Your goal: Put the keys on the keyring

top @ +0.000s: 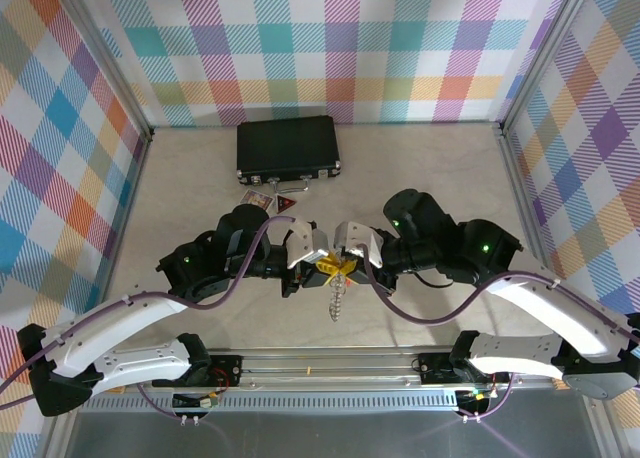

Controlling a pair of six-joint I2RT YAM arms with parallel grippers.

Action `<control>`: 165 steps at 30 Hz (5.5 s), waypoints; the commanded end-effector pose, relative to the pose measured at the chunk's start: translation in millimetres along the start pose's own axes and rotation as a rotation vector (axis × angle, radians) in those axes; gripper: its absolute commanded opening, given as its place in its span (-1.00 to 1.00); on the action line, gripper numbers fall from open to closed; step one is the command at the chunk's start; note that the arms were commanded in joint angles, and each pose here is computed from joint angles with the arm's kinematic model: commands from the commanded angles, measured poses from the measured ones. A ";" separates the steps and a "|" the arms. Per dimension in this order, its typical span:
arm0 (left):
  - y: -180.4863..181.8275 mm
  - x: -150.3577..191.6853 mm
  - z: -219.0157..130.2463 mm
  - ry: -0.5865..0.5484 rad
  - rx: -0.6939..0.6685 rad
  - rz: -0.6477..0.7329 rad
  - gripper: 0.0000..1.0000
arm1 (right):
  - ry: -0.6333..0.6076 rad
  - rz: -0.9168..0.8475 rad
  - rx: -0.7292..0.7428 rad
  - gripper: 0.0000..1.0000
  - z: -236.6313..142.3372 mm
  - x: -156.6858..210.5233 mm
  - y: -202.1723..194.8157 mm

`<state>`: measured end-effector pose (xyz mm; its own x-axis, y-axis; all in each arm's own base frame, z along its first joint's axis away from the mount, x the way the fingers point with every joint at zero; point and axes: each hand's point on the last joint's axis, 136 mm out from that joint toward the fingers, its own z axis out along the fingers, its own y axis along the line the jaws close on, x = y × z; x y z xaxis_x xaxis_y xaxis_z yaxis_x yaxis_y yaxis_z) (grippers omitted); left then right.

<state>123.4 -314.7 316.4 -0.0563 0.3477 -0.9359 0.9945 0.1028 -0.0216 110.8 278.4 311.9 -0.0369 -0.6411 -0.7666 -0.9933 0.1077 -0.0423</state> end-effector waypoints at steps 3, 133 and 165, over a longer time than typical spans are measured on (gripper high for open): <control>-2.9 -22.2 -13.1 -0.061 -0.016 0.046 -1.00 | -0.100 -0.057 -0.024 -1.00 -13.3 -24.6 7.9; -38.8 -84.0 -46.6 -0.490 0.147 0.041 -1.00 | -0.387 -0.027 -0.018 -0.46 -44.9 -29.2 28.3; -39.6 -82.2 -49.6 -0.487 0.141 0.037 -1.00 | -0.413 0.000 -0.043 -0.99 -26.7 -32.5 25.1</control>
<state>91.1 -307.0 400.1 -0.0417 -0.0892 -0.9951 0.9989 -0.0253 -0.0395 87.2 282.5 343.5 -0.0243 -0.3117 -0.9499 -0.9968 0.0796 -0.0007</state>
